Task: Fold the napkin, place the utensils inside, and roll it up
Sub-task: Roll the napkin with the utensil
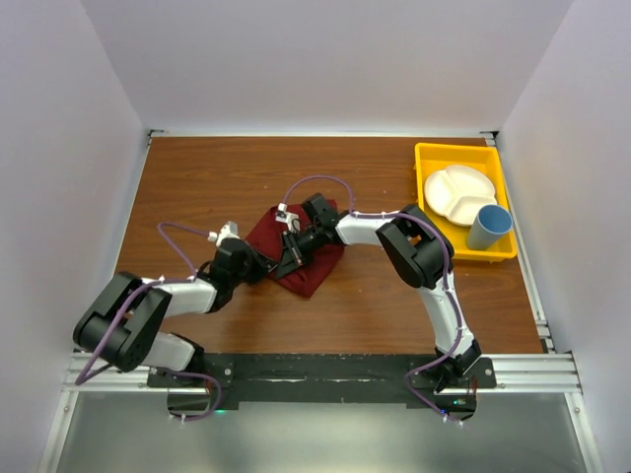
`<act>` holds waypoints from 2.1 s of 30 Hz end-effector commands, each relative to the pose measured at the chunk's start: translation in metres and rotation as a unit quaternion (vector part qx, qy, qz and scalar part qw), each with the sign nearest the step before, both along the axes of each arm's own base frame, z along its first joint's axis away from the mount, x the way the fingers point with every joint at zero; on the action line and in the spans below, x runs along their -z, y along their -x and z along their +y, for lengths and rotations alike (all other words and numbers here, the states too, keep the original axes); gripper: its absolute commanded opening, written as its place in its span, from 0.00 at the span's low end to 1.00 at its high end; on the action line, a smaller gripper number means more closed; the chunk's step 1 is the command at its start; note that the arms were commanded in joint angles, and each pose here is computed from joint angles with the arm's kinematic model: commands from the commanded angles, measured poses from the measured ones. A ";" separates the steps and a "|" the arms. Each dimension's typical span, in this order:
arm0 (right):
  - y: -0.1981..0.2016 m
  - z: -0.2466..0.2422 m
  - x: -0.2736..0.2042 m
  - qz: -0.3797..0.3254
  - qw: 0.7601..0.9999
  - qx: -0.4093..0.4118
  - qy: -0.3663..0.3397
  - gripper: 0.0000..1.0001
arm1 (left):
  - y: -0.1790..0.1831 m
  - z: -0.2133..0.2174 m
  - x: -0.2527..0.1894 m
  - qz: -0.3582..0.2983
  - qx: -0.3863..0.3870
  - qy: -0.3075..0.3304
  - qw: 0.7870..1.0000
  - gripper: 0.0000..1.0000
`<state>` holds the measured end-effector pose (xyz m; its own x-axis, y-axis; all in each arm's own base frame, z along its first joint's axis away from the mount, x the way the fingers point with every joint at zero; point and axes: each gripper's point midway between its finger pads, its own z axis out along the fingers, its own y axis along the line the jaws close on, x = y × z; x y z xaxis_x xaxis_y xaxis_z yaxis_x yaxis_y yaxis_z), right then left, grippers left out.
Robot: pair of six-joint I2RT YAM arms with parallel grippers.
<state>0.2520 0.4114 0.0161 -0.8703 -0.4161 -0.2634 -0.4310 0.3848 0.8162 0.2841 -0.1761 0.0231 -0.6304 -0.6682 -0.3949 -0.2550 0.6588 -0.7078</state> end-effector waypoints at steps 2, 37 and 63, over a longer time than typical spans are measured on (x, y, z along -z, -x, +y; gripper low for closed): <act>0.012 -0.060 0.064 0.004 0.982 0.022 0.189 0.06 | 0.026 0.023 0.059 0.121 -0.027 -0.074 0.990 0.00; -0.015 -0.080 -0.046 -0.416 0.889 -0.024 0.193 0.80 | 0.059 0.024 0.110 0.213 0.018 -0.103 0.971 0.00; -0.019 -0.117 0.039 -0.150 0.966 0.010 0.209 0.00 | 0.033 0.013 0.064 0.126 0.069 -0.106 0.984 0.00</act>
